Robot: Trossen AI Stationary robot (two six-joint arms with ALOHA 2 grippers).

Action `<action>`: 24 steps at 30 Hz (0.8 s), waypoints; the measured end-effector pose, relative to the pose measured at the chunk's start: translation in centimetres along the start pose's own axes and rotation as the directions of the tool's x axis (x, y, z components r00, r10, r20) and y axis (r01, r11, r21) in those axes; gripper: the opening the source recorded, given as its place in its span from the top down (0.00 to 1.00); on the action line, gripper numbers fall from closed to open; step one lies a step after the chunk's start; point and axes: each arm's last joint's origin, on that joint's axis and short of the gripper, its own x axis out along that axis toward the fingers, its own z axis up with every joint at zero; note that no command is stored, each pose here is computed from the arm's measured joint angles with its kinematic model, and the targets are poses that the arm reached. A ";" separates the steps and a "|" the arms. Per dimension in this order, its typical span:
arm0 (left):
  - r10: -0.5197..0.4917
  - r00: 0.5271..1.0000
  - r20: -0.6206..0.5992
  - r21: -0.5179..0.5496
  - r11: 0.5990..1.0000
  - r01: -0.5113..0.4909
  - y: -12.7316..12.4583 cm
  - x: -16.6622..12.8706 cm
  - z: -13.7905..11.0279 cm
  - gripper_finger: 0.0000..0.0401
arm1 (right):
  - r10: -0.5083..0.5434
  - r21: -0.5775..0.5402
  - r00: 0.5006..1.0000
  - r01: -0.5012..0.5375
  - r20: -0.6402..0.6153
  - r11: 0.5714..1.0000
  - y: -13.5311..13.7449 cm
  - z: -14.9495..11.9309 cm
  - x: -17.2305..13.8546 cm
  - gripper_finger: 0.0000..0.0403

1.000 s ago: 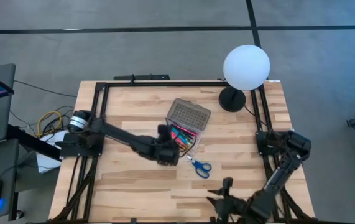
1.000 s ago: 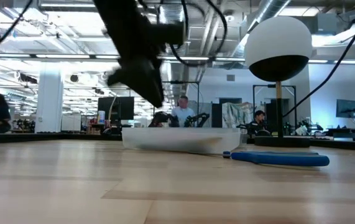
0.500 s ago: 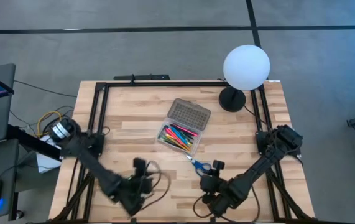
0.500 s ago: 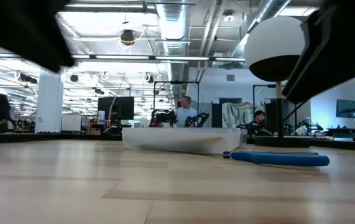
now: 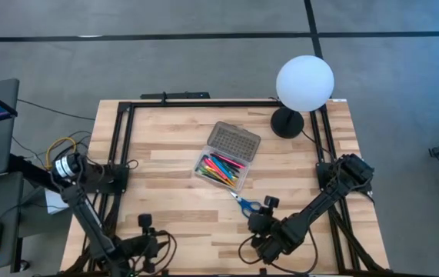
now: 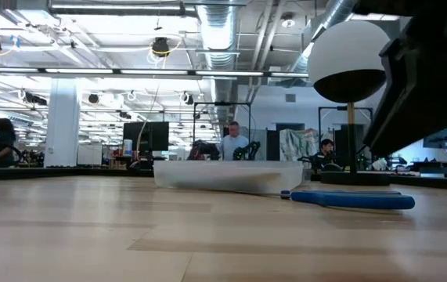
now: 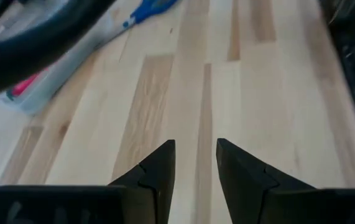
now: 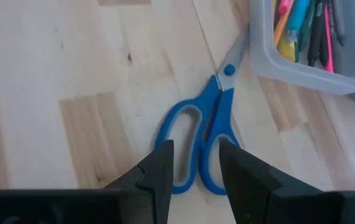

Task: Pick & place school supplies into a supply box
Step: Put the blue scissors into the gray supply box

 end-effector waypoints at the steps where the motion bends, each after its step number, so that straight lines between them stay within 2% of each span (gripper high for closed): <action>1: -0.001 1.000 0.021 -0.001 1.000 0.001 -0.1 -0.2 -0.1 0.72 | -0.005 -0.005 1.000 0.005 -0.004 1.000 -0.1 -0.1 0.0 0.70; 9: 0.034 0.989 0.143 0.013 0.999 -0.037 -0.3 -0.5 0.3 0.72 | -0.021 -0.046 1.000 0.021 0.000 0.999 -0.2 -0.2 0.0 0.70; 15: 0.037 0.988 0.151 0.006 0.999 -0.039 -0.3 -0.4 0.4 0.72 | -0.043 -0.053 0.999 0.042 -0.014 0.998 -0.6 -1.0 0.9 0.70; 21: 0.036 0.987 0.155 0.003 0.999 -0.037 -0.4 -0.4 0.4 0.72 | -0.037 0.000 0.999 0.037 -0.011 0.999 -1.4 -2.1 3.4 0.70; 24: 0.038 0.987 0.157 0.021 0.999 -0.042 -0.4 -0.4 0.4 0.72 | -0.034 0.014 0.999 0.034 -0.005 0.999 -1.5 -2.0 3.6 0.70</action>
